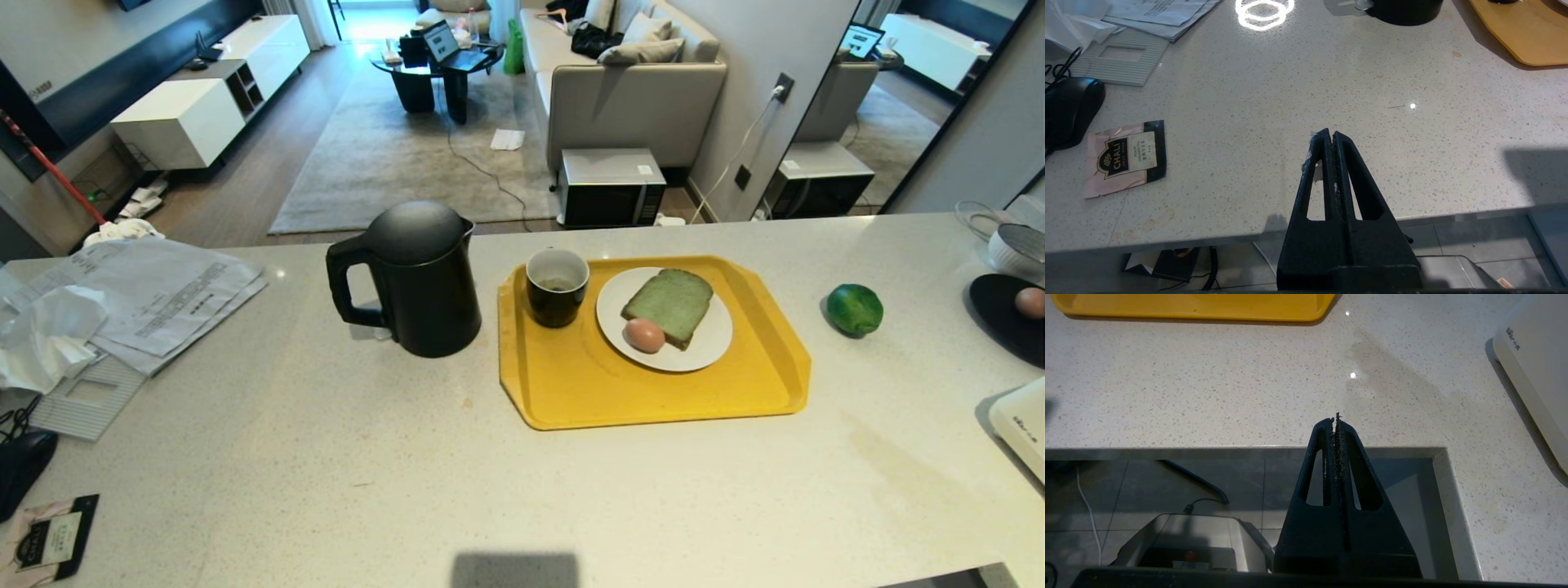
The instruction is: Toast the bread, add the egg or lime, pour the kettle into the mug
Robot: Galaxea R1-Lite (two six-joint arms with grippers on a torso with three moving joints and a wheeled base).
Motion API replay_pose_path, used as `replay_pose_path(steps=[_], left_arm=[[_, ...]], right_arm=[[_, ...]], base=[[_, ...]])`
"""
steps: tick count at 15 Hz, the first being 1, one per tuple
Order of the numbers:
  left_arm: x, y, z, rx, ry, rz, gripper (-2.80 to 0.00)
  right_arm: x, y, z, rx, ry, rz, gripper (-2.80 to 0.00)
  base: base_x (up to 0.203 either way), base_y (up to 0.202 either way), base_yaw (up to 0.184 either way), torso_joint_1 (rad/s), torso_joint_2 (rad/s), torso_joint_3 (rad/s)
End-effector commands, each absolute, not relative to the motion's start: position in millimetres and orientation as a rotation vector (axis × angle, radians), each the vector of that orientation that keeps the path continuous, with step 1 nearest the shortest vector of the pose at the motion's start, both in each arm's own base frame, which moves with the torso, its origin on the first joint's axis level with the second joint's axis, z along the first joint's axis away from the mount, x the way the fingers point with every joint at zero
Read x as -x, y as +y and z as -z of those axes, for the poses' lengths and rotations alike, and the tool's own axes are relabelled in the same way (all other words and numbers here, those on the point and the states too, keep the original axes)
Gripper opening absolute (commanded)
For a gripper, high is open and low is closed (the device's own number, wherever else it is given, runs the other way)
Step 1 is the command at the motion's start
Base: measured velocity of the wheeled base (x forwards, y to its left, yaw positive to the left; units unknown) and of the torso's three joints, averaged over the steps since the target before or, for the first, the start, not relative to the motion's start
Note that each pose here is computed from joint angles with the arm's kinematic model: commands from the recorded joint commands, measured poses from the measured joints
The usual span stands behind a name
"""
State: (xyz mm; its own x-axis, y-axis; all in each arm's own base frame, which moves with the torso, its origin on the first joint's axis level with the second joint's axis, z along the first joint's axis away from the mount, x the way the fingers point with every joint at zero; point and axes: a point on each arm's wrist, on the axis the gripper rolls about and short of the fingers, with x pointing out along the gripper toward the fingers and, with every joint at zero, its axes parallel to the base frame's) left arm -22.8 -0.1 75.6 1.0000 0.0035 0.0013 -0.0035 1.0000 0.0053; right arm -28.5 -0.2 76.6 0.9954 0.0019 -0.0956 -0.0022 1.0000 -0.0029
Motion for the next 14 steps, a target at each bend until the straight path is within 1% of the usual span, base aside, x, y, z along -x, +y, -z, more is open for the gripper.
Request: replay_pose_path(steps=[1,9,11,14], left_arm=[[22.7,-0.1,-75.7,-0.006,0.0,-0.003,-2.8],[22.7,-0.1,-75.7,-0.014,0.0,-0.004,-2.8],[22.7,-0.1,-75.5,-0.014,0.002,0.0,-2.8],[22.7,-0.1,-75.7,-0.009,0.0,-0.002,-2.8]], right_arm=[[28.5,-0.2,-76.7,0.003,0.097,-0.003,-2.8],[28.4,-0.2,-76.3,0.002,0.098,-0.003,-2.8],[28.4,-0.2,-76.3,0.002,0.098,-0.003,-2.8],[28.5,-0.2,-76.6,0.002,0.097,-0.003,-2.8]], base=[[0.0,0.0,0.0,0.0,0.0,0.0],[0.0,0.0,0.0,0.0,0.0,0.0],[0.004,-0.074,0.006,0.005,0.01,0.004],[0.0,0.0,0.0,0.0,0.0,0.0]])
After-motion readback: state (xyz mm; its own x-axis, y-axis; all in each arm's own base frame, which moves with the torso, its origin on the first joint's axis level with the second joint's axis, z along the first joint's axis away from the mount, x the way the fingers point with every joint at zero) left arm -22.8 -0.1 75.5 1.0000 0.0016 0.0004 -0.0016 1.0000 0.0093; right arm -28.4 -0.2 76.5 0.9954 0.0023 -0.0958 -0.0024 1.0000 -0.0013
